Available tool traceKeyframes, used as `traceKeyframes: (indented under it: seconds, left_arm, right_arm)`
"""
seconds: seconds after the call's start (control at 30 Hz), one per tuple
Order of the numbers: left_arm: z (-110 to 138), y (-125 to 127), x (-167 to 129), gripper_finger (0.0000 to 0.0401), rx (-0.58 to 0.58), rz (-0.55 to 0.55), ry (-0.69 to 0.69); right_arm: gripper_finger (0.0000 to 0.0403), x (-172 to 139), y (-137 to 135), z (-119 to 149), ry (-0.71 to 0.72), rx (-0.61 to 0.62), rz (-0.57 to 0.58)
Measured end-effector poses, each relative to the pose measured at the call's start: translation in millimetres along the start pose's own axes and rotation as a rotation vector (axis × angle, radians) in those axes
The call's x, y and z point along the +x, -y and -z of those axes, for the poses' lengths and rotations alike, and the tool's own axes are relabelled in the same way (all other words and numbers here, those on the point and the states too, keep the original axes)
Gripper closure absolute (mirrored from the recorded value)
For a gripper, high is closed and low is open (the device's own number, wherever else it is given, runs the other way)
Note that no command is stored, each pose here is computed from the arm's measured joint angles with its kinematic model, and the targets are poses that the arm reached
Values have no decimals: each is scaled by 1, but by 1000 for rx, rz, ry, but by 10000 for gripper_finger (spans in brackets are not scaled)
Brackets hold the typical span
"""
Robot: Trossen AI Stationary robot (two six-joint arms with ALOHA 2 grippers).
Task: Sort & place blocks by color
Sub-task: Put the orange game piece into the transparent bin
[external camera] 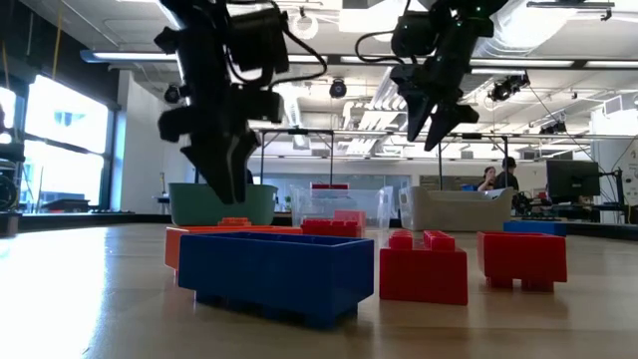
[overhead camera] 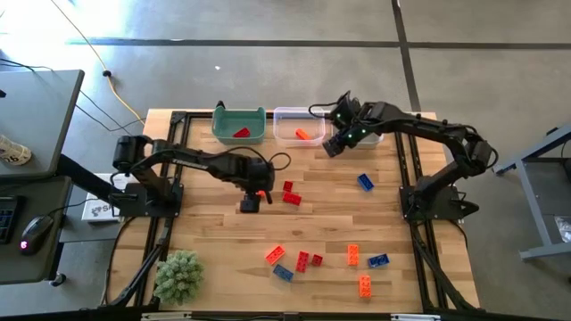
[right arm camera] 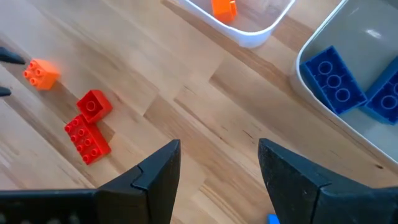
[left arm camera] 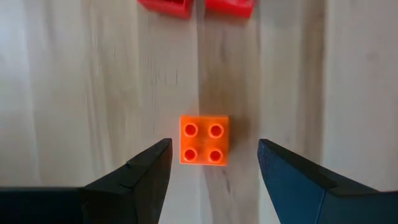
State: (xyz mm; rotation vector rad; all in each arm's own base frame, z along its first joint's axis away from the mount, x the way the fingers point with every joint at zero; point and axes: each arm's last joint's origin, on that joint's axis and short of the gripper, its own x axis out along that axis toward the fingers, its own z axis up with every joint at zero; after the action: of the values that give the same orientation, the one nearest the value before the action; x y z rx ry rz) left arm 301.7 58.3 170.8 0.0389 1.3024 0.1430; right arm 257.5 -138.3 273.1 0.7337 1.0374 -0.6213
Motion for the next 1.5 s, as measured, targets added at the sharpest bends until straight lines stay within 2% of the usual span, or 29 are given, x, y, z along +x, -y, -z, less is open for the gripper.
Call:
traceKeyframes:
  seconds: [0.57, 0.7, 0.87, 1.0, 1.27, 1.5]
  left_arm:
    - [1, -4, 37, 179, -3, -10, -86]
    - [0, -4, 37, 209, 30, -4, -79]
    - [0, -6, 37, 289, 29, 10, -71]
    - [-1, -11, 37, 291, 5, 33, -57]
    - [-20, -34, 24, 291, -56, 9, 17]
    - [-46, -72, -3, 291, -129, -47, 146]
  right_arm:
    - [202, 1, -6, 3, 0, -24, 5]
    - [202, 1, -6, 3, 0, -25, 5]
    - [202, 1, -6, 3, 0, -26, 5]
    - [202, 1, -6, 3, 1, -33, 6]
    - [202, 0, -5, 0, 25, -58, -2]
    - [202, -1, 10, -10, 56, -80, 2]
